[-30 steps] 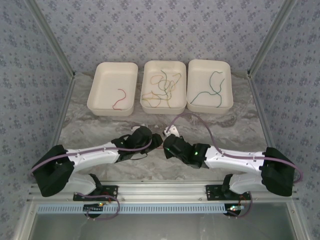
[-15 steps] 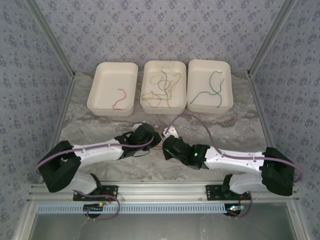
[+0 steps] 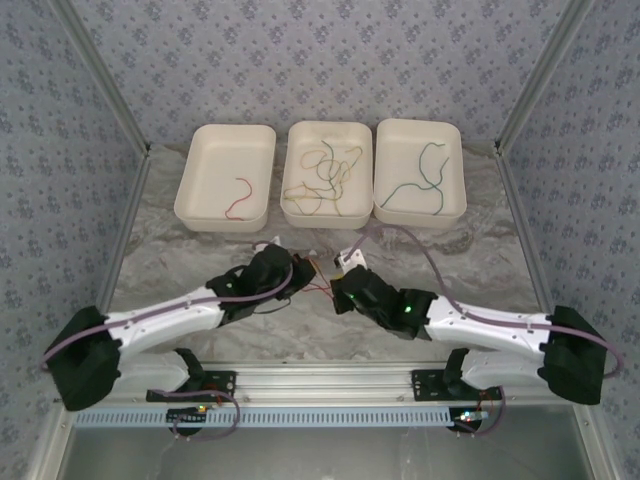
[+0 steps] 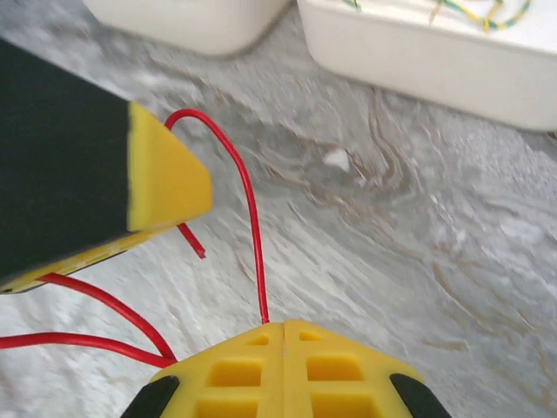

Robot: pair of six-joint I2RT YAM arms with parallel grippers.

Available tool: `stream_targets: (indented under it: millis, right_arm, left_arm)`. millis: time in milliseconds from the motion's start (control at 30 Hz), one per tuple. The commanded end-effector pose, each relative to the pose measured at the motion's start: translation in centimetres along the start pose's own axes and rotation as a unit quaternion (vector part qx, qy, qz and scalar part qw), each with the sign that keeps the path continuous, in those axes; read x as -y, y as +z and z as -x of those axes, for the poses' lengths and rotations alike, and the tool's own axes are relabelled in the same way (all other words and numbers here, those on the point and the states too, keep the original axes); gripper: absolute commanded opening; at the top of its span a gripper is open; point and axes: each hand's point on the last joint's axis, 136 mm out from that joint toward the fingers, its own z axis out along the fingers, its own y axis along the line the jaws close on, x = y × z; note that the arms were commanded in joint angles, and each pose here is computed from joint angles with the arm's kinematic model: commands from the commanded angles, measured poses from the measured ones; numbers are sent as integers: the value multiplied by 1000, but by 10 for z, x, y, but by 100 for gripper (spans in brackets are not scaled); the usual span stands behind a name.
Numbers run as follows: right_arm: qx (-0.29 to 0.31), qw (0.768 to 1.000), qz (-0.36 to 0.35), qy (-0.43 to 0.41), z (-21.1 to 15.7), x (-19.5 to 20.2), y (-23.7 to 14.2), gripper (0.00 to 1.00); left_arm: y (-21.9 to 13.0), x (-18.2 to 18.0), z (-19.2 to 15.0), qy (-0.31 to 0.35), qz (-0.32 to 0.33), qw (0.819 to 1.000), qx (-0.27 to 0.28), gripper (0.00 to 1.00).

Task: Untangle the cables

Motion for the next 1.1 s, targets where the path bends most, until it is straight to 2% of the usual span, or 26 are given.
stream_targets:
  millis: [0,167,300,633,733,867,967,1067]
  right_arm:
    - [-10,1000,-24,-11,-13,22,-7,0]
    - [15,1000,4,-9,-12,15,-23,0]
    - [16,1000,7,-21,-14,8,-29,0]
    - [16,999,-19,-37,-12,-6,-32,0]
    - [-3,997,-64,-35,-19,11,-27,0]
    - [-17,991,-136,9,-36,63,-29,0]
    - [26,987,-152,41,-27,95,-42,0]
    - [113,979,-163,43,-2,124,-66,0]
  left_arm:
    - [-23,-5,26,-30,-11,999,33,0]
    - [-45,-5,67,-67,-33,995,66,0]
    - [-48,1,87,-84,-49,993,70,0]
    - [-45,6,89,-92,-56,992,61,0]
    - [-49,6,88,-98,-63,991,62,0]
    - [-70,24,90,-95,-94,989,60,0]
    - [-83,43,81,-99,-139,985,28,0]
    - [-88,56,54,-87,-163,982,-40,0]
